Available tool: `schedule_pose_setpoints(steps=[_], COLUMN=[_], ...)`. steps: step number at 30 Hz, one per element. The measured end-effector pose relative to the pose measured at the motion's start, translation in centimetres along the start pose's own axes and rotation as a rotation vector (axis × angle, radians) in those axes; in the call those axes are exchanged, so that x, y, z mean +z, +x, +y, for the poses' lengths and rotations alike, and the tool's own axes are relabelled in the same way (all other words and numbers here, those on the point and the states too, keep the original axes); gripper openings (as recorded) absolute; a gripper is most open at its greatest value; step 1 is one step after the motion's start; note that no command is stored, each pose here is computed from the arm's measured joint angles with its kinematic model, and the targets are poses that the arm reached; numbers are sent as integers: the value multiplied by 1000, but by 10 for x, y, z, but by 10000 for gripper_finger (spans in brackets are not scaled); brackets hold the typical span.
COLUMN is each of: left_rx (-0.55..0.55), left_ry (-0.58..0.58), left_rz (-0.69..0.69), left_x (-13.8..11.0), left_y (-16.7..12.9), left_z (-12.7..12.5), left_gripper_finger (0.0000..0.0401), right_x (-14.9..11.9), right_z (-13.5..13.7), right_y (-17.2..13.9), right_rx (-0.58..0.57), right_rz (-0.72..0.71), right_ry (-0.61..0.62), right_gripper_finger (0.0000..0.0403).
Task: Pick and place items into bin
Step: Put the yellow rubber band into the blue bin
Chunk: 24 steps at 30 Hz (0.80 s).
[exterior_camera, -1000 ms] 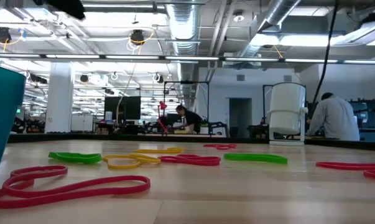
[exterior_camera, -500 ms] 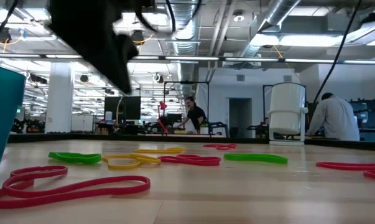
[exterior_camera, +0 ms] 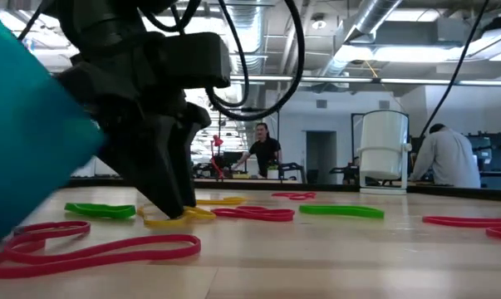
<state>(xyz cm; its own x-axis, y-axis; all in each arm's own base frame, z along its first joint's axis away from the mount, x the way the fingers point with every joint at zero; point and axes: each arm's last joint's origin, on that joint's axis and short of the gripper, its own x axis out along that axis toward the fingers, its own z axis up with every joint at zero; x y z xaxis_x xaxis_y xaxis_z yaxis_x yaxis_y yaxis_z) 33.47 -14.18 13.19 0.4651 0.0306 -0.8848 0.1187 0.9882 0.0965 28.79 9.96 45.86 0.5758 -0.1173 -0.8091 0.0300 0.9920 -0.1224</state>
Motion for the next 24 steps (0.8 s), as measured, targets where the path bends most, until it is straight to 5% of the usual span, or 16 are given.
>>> schedule_pose_setpoints(steps=[7,13,16,24], left_rx=[-23,-18,6,-3], left_ry=[-14,-15,-37,-43], left_rz=[7,23,29,53], left_x=[1,0,0,9], left_y=[0,0,-4,-63], left_z=[5,5,6,-7], left_gripper_finger=[102,16,7,1], right_x=[2,2,2,2], right_z=[-6,-6,-6,-6], right_y=[3,4,4,4], right_rx=[-10,-11,-11,-10], right_rz=[6,6,6,8], right_ry=[18,20,20,17], right_gripper_finger=[92,92,92,92])
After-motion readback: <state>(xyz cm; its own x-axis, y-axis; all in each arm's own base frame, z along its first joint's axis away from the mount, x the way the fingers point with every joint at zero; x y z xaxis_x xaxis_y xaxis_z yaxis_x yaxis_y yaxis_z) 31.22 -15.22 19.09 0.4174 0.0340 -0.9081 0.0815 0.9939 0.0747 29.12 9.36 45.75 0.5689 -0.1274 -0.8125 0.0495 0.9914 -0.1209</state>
